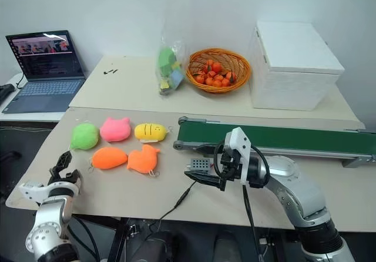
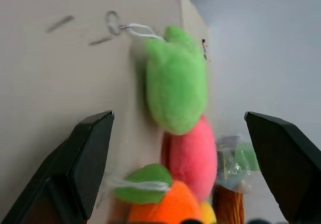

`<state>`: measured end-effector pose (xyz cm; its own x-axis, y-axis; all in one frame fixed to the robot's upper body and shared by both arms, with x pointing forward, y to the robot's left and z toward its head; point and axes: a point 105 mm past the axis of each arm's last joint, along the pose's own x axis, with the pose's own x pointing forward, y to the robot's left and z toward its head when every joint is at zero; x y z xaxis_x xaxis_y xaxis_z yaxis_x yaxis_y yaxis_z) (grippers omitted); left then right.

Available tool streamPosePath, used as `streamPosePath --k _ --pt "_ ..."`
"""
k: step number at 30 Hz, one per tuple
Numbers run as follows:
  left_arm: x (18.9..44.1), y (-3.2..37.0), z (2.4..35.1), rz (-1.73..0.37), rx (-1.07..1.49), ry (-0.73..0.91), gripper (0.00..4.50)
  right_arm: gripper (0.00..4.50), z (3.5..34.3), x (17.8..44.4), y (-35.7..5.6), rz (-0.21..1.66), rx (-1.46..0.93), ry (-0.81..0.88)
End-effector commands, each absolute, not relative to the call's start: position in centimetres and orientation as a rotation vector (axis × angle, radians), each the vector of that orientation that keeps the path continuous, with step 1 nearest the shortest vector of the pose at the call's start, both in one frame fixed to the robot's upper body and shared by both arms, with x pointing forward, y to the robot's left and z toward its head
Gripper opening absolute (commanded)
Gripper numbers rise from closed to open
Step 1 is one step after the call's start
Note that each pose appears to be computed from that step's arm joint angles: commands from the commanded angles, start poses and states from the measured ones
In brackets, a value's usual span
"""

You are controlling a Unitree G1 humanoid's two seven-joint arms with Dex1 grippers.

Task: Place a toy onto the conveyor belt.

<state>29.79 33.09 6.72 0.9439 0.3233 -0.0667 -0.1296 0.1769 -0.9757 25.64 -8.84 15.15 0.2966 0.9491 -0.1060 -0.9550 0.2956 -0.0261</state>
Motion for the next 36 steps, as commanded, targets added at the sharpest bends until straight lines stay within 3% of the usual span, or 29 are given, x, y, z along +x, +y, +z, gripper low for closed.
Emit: streamPosePath --k 1,10,22,26,36 --pt "31.3 33.6 8.3 0.278 -1.38 -0.22 4.47 4.5 16.1 25.5 -8.9 1.262 -0.086 0.034" --pt "33.8 32.8 8.5 0.252 -1.433 -0.192 4.47 4.5 16.4 25.6 -9.0 1.234 -0.079 0.018" --pt "30.6 30.3 9.6 0.15 -1.493 -0.296 4.47 4.5 15.8 25.8 -9.2 1.215 -0.073 0.04" --pt "29.7 30.6 8.3 0.203 -1.497 -0.275 4.47 4.5 15.6 25.9 -9.3 1.211 -0.07 0.048" --pt "31.8 33.7 6.2 0.374 -1.48 -0.221 4.47 4.5 15.5 26.0 -9.1 1.208 -0.063 0.044"
